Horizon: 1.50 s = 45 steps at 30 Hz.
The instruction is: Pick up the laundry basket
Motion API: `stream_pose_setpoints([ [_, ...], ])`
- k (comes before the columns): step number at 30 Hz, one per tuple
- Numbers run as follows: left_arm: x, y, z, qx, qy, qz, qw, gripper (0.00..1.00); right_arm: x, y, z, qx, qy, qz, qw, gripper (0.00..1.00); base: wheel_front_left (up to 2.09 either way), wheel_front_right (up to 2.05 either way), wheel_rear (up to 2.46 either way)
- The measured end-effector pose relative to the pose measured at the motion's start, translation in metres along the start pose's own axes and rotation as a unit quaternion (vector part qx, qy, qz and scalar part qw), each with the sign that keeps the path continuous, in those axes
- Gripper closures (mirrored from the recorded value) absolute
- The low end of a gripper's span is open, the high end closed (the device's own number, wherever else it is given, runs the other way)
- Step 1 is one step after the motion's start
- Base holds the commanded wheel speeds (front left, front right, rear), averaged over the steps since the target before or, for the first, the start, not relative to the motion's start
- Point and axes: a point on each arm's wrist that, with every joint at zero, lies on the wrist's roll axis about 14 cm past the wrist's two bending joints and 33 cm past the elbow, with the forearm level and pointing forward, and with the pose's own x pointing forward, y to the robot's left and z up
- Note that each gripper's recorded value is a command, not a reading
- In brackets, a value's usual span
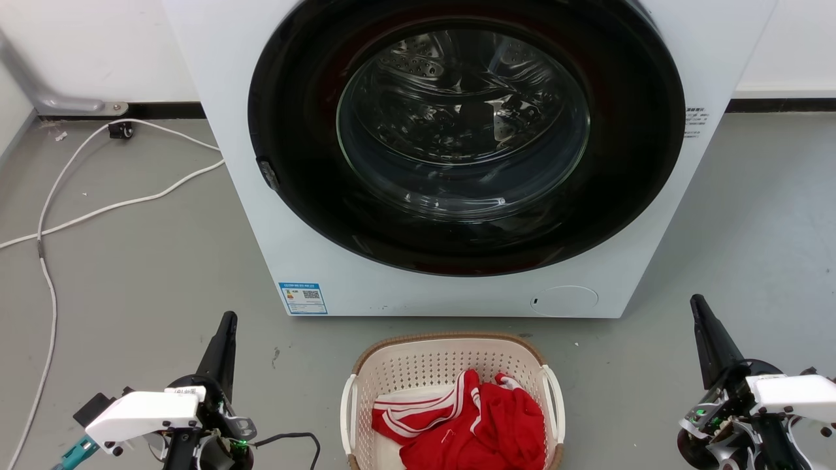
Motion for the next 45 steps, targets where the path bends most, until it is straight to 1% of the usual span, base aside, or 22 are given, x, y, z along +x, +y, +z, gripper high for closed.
stream_pose_setpoints([
  [26, 0.000, 0.000, 0.000, 0.001, 0.000, 0.000, 1.000, 1.00, 0.000, 0.000, 0.000, -0.001, 0.001, 0.000, 1.000, 1.00, 0.00, 0.00, 0.00],
  [27, 0.000, 0.001, 0.000, 0.000, 0.000, 0.001, 1.000, 0.00, 0.000, -0.001, 0.000, -0.001, 0.001, -0.001, 1.000, 0.00, 0.00, 0.00, 0.00],
  [32, -0.010, 0.023, -0.003, -0.005, -0.001, 0.035, 0.999, 0.00, -0.011, -0.023, 0.000, 0.001, -0.002, -0.034, 0.999, 0.00, 0.00, 0.00, 0.00],
  [45, -0.009, 0.020, -0.016, 0.014, 0.003, 0.030, 0.999, 0.00, -0.010, -0.015, -0.005, -0.013, -0.009, -0.021, 1.000, 0.00, 0.00, 0.00, 0.00],
])
